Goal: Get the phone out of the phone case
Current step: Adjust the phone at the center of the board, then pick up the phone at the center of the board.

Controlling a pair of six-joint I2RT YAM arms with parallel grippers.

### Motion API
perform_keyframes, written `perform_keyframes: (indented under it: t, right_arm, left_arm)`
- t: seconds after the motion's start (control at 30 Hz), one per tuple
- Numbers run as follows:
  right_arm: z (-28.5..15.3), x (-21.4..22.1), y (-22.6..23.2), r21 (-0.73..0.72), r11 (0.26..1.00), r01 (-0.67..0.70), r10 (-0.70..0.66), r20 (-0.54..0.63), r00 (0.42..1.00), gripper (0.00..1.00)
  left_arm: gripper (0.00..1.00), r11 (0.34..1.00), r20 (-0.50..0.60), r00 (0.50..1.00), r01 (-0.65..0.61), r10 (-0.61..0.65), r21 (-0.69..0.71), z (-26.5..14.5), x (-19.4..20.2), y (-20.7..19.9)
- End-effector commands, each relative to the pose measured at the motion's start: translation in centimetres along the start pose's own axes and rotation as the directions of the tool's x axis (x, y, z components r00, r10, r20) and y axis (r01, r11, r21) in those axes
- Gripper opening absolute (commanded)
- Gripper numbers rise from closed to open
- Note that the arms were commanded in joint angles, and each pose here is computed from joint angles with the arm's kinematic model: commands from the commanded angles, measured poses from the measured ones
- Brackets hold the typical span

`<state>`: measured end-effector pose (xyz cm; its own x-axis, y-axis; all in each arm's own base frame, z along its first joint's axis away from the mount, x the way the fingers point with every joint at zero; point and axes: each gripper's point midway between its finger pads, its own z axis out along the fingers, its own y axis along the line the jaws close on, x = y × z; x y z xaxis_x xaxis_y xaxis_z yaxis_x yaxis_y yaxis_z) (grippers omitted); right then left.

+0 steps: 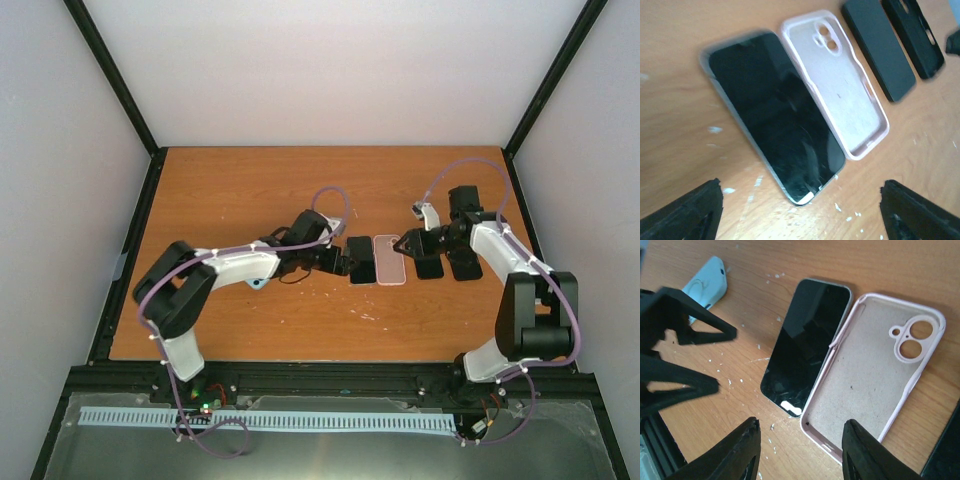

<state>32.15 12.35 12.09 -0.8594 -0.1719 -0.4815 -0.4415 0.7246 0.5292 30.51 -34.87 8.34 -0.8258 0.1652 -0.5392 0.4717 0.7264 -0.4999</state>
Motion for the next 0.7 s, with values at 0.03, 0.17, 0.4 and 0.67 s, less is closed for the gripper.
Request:
perform_keyframes:
  t: [0.03,0.17,0.4,0.67]
  right_arm:
    - [-3.2,-2.2,2.4,0.013,0.983,0.181,-0.181,0.157,0.971,0.52]
    - [-4.5,-2.5,3.9,0.007,0.973,0.232,-0.229,0.202,0.952,0.53]
    - [-4.8,-2.3,4.1,-0.019,0.974,0.226,-0.217,0.212,0.953,0.56]
    - [-5.0,-2.2,3.9,-0.041,0.977,0.209,-0.196,0.210,0.958,0.56]
  left_arm:
    - [0.99,0.871,0.060,0.998,0.009,0.023,-0.492,-6.0,-1.1,8.6]
    - [1.00,0.791,0.028,0.999,0.050,-0.042,-0.610,-8.1,0.0,13.3]
    - [1.00,0.729,-0.019,0.993,0.071,-0.114,-0.681,-9.5,1.4,16.9]
    - [0.99,0.758,-0.146,0.972,0.045,-0.184,-0.651,-10.2,3.2,19.6]
